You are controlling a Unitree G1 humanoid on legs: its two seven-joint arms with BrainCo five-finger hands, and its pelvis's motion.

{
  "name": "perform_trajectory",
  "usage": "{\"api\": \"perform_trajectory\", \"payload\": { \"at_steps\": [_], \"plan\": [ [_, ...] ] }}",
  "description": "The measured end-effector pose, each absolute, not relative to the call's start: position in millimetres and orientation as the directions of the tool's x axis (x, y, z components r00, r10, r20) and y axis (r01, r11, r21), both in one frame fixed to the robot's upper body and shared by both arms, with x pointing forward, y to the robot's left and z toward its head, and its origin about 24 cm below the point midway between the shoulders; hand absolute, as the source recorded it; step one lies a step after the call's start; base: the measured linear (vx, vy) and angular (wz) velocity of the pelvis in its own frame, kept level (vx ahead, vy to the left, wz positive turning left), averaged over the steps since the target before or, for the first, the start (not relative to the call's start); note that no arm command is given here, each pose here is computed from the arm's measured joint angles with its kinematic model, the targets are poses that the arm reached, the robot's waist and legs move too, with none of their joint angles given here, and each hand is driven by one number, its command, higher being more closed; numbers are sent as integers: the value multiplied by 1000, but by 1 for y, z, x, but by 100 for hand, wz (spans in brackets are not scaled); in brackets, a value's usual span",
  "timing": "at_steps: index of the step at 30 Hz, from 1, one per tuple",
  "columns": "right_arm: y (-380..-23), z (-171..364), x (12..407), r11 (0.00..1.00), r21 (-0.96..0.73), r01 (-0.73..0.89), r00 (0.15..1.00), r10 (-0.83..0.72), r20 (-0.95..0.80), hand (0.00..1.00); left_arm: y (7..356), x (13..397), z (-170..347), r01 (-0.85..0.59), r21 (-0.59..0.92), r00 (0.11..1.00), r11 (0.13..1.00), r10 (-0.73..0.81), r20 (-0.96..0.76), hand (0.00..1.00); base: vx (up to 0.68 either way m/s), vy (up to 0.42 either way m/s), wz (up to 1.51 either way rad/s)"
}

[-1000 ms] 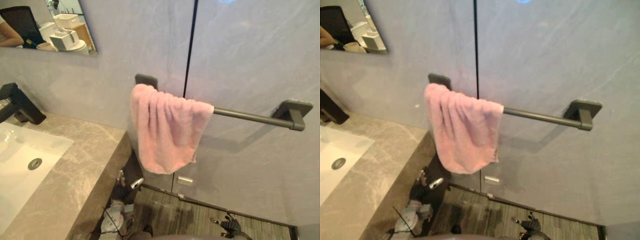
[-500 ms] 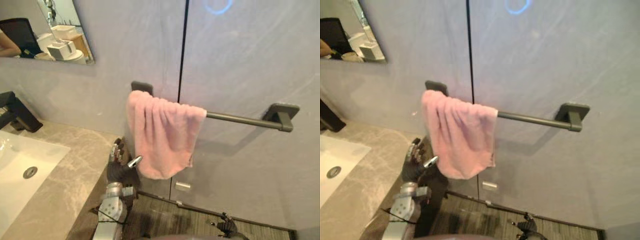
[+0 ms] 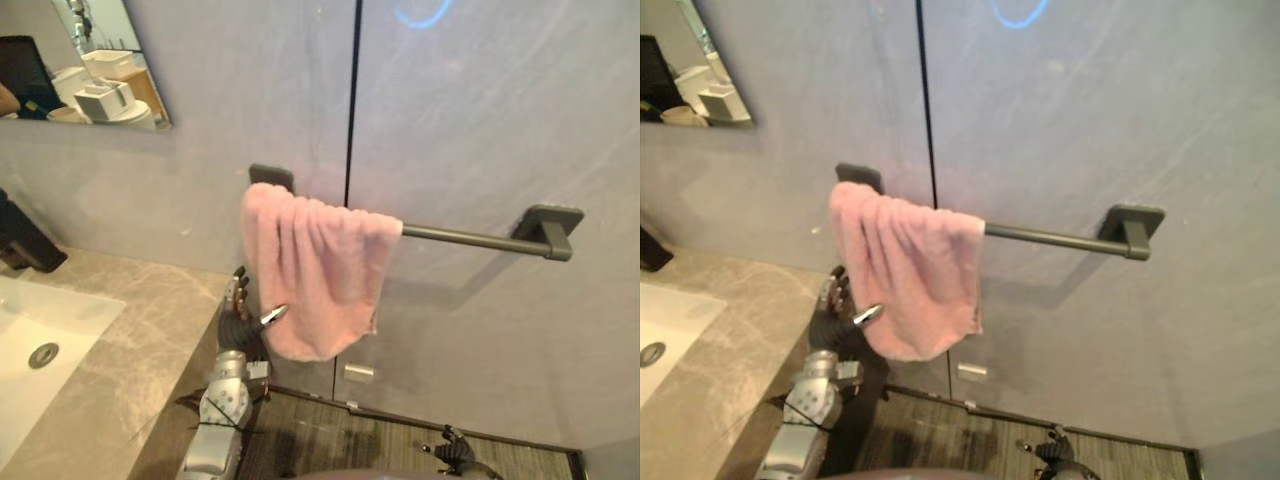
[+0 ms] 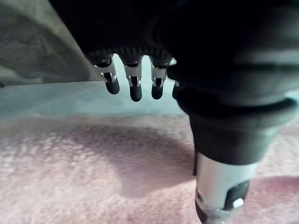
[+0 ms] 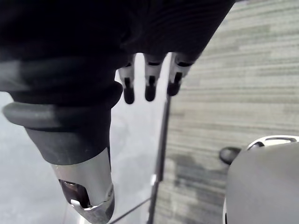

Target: Organize washtable

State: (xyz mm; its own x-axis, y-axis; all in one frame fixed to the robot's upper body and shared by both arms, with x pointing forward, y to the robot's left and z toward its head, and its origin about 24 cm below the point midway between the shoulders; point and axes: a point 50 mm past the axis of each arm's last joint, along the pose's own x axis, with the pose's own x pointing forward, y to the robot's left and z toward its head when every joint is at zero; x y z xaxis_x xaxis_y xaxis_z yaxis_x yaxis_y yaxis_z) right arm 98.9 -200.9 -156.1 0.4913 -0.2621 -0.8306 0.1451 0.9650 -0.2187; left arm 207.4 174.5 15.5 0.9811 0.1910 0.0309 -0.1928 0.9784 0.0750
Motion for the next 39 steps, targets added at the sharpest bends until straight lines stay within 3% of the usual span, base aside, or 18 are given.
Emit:
{"api": "perform_trajectory", "payload": {
  "at_steps": [10, 21, 22, 31, 39],
  "plan": [
    [-206, -156, 95, 962, -232, 144, 481, -273, -833, 0, 191, 210, -1, -221, 152, 972, 963, 231, -51, 0, -7, 5, -5],
    [-208, -155, 99, 961, -234, 146, 482, -276, -831, 0, 185, 208, -13, -148, 150, 979, 977, 167, -116, 0, -7, 1, -2],
    [-208, -155, 99, 961, -234, 147, 482, -277, -831, 0, 182, 208, -14, -133, 140, 981, 981, 150, -121, 100, -35, 9, -10],
    [-210, -151, 107, 959, -237, 155, 514, -283, -810, 0, 166, 213, -17, -33, 124, 989, 992, 50, -140, 100, -58, 9, -9],
    [-223, -107, 154, 944, -257, 206, 735, -323, -596, 0, 170, 219, -10, -56, 124, 992, 991, 69, -108, 100, 2, 2, -11]
  ]
}}
